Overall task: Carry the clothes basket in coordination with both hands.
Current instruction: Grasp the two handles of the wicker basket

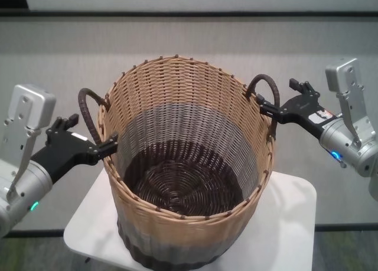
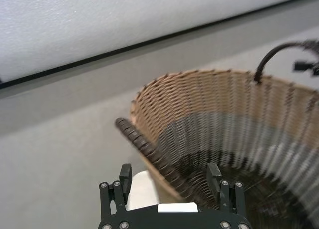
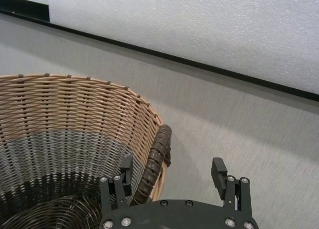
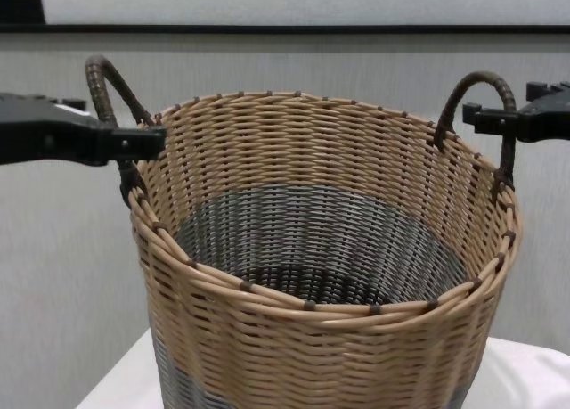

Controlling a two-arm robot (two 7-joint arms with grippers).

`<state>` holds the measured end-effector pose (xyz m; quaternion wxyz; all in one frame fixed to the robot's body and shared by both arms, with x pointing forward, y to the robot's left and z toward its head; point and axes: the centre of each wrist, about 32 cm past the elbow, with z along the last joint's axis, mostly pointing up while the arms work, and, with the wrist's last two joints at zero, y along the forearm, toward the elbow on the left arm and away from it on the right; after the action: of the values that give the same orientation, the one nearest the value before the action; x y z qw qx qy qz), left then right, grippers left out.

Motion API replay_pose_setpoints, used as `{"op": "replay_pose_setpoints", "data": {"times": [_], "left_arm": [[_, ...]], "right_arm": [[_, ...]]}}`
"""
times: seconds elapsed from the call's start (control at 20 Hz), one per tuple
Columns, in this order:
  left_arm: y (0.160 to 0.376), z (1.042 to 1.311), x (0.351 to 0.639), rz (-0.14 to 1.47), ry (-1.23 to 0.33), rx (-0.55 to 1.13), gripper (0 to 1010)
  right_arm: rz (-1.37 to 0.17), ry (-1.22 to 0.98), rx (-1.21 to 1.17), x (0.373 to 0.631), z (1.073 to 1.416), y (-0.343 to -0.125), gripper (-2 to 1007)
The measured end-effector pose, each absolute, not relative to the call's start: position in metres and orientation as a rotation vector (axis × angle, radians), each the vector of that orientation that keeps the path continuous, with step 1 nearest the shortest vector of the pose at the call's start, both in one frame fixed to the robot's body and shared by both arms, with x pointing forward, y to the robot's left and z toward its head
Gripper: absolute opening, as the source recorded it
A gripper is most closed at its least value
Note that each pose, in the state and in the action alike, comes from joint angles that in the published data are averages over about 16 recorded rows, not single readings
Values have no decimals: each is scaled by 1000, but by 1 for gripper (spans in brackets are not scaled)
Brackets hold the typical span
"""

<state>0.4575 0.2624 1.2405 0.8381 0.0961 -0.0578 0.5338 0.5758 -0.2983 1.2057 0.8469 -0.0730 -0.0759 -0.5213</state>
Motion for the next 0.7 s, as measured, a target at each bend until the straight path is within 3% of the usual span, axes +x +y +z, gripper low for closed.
{"op": "replay_pose_setpoints", "data": {"times": [0.7], "left_arm": [[263, 1241, 456, 1149, -143, 240, 1000]], "right_arm": [[-1100, -160, -155, 576, 1206, -298, 1005]]}}
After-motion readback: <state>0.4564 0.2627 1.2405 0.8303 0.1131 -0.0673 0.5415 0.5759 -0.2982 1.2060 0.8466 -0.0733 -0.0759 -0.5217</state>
